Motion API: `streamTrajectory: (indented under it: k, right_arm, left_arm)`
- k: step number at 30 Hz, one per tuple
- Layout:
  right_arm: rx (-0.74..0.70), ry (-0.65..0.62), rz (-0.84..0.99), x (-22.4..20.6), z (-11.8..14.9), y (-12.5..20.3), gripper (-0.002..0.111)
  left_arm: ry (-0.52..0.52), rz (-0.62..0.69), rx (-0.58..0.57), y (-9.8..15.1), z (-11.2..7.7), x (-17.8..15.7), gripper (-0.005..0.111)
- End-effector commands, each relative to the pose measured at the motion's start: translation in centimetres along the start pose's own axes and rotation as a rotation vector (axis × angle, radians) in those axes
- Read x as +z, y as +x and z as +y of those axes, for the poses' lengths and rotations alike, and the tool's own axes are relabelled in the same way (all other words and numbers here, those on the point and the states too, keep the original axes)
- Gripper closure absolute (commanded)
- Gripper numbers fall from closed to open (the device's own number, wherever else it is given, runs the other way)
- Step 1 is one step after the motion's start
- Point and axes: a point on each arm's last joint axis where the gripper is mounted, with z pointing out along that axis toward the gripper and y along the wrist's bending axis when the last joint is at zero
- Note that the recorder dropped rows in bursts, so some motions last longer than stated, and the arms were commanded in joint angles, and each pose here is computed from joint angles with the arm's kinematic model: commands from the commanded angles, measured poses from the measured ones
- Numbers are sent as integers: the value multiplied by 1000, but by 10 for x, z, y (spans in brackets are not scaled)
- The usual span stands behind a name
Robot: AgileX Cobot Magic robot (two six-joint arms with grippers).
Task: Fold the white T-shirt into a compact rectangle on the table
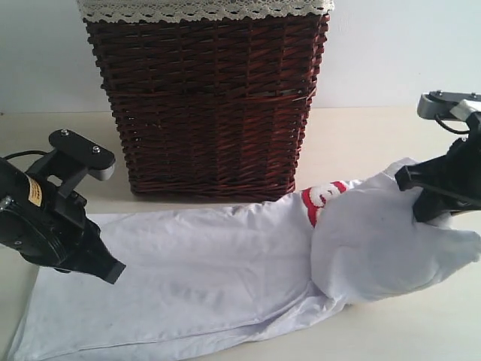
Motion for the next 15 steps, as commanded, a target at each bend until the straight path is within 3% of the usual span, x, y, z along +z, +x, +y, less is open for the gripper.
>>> streamTrajectory:
  k: [1, 10, 15]
  right_arm:
    - [-57, -109, -64, -18, 28, 1, 108]
    - [-107, -300, -180, -12, 111, 1, 108]
    - [-197, -417, -175, -5, 175, 0, 108]
  left_arm:
    - [12, -14, -17, 0, -1, -2, 94]
    - [17, 37, -16, 5, -1, -3, 94]
    - [14, 29, -12, 12, -1, -30, 94]
